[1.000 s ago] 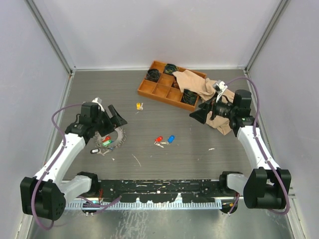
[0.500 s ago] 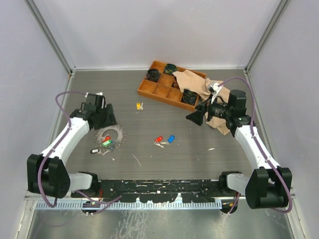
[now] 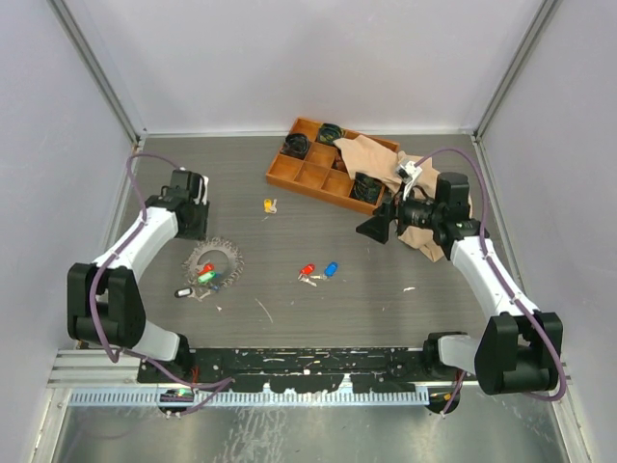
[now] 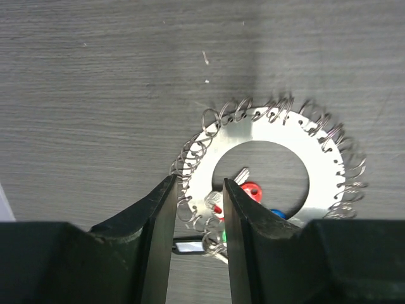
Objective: Remove the keys from the keyring
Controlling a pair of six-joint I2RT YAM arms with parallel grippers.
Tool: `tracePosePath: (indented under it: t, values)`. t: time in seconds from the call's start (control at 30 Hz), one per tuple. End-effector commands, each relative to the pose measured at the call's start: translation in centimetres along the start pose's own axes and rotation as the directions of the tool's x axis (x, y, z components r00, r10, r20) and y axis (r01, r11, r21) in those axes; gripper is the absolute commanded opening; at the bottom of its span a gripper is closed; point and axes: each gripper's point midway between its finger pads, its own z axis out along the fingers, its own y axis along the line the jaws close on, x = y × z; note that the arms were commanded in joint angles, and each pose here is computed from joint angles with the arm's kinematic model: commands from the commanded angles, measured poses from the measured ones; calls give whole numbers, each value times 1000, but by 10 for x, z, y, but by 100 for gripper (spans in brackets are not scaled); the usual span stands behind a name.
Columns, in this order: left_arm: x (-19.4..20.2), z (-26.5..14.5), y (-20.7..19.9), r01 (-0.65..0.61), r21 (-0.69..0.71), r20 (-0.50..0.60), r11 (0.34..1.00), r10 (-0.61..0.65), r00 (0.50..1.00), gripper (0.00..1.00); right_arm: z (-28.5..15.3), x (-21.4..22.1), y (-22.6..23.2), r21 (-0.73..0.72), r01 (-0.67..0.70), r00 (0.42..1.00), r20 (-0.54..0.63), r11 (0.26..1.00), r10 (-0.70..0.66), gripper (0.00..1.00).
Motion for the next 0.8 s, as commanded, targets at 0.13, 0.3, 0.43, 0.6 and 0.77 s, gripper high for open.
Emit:
tracePosePath:
  t: [0.13,0.3,0.43,0.6,0.77]
  values:
    - [8,28,11,-238,-4,-29,971,237,971,32,3,-19,10,-29,73,997,20,997,-72,100]
    - [15,40,8,-229,53,-69,972,232,970,32,4,-19,11,-29,82,997,14,996,-81,100]
    - [15,46,6,-230,68,-83,971,235,968,33,5,-20,14,-32,90,996,9,995,-89,100]
    - [18,53,1,-216,110,-111,970,228,967,33,7,-19,17,-37,95,995,0,995,-95,100]
    - [19,56,1,-214,113,-122,970,228,966,29,10,-19,22,-51,106,994,-12,993,-106,100]
